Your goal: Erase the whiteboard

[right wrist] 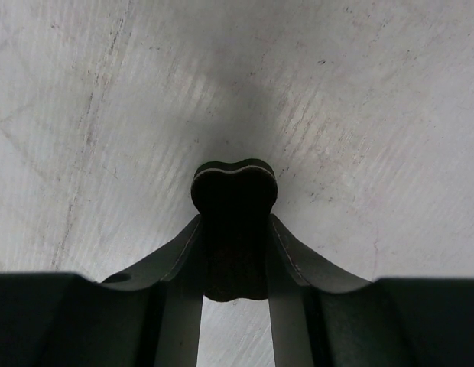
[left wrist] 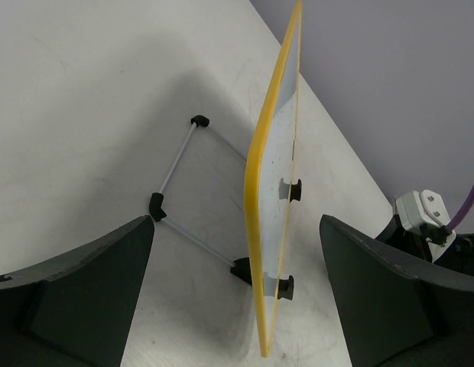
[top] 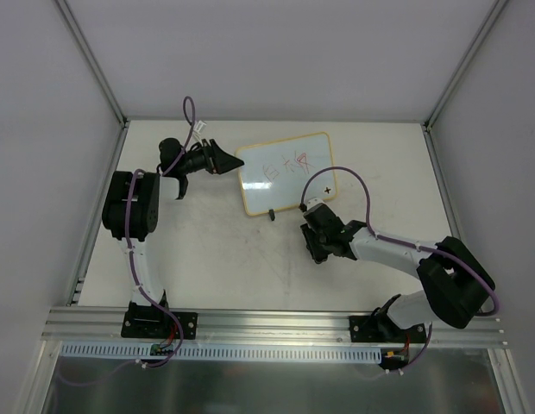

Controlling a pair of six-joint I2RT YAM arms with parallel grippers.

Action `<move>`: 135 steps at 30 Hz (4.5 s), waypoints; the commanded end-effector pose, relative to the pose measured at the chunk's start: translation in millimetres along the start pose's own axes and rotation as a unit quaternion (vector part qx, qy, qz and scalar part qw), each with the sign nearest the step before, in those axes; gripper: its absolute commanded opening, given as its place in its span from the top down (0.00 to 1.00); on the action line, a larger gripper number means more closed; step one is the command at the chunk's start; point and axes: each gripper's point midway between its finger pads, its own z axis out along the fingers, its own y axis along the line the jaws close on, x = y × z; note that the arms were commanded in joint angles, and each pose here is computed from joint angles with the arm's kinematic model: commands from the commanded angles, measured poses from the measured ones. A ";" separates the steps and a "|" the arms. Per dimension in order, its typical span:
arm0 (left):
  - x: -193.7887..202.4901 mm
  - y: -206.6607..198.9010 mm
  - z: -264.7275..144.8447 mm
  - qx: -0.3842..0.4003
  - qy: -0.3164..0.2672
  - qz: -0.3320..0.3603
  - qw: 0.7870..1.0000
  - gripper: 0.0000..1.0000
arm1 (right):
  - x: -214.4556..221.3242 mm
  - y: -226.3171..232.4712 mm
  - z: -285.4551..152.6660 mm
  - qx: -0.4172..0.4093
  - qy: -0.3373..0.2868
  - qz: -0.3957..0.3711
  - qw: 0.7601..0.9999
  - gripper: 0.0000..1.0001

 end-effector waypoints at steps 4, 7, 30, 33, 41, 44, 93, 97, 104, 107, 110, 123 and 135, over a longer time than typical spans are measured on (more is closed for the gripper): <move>-10.3 -21.0 5.8 0.039 0.002 0.057 0.998 0.12 | -31.5 7.0 -13.6 -0.010 -0.048 0.011 0.999 0.72; -9.7 -21.4 7.4 0.041 0.005 0.055 0.998 0.16 | -39.2 8.7 -21.5 -0.017 -0.058 0.012 0.998 0.71; 12.4 -31.7 14.9 0.065 0.033 0.048 0.996 0.35 | -146.5 21.3 -57.3 -0.041 -0.149 0.010 0.988 0.75; 16.7 -30.9 14.3 0.065 0.035 0.044 0.996 0.36 | -164.9 19.4 -58.5 -0.038 -0.161 0.011 0.986 0.75; 20.5 -34.2 12.0 0.067 0.036 0.043 0.996 0.40 | -216.4 15.5 -65.1 -0.046 -0.194 0.015 0.980 0.76; 22.7 -34.0 13.0 0.069 0.039 0.041 0.996 0.42 | -236.4 15.7 -68.2 -0.049 -0.208 0.012 0.977 0.76; 24.4 -30.0 36.0 0.138 0.052 0.126 0.981 0.48 | -239.8 -0.3 -54.0 -0.035 -0.216 -0.001 0.976 0.75; 22.4 -28.5 35.0 0.136 0.048 0.124 0.982 0.51 | -241.9 -0.2 -53.6 -0.037 -0.218 0.000 0.975 0.75; 18.6 -24.8 29.6 0.141 0.036 0.113 0.983 0.55 | -248.6 3.4 -52.6 -0.044 -0.221 -0.001 0.974 0.75; 17.0 -25.3 28.9 0.145 0.034 0.113 0.982 0.59 | -250.4 3.6 -52.7 -0.044 -0.221 -0.002 0.974 0.75; 17.3 -24.5 29.3 0.146 0.036 0.112 0.982 0.63 | -252.3 3.9 -52.2 -0.044 -0.222 -0.001 0.974 0.75; 18.6 -28.2 27.8 0.157 0.037 0.115 0.980 0.82 | -265.5 10.8 -40.4 -0.052 -0.222 -0.008 0.974 0.75; 22.1 -31.5 32.0 0.171 0.051 0.106 0.978 1.00 | -283.1 14.5 -23.4 -0.044 -0.238 -0.028 0.970 0.78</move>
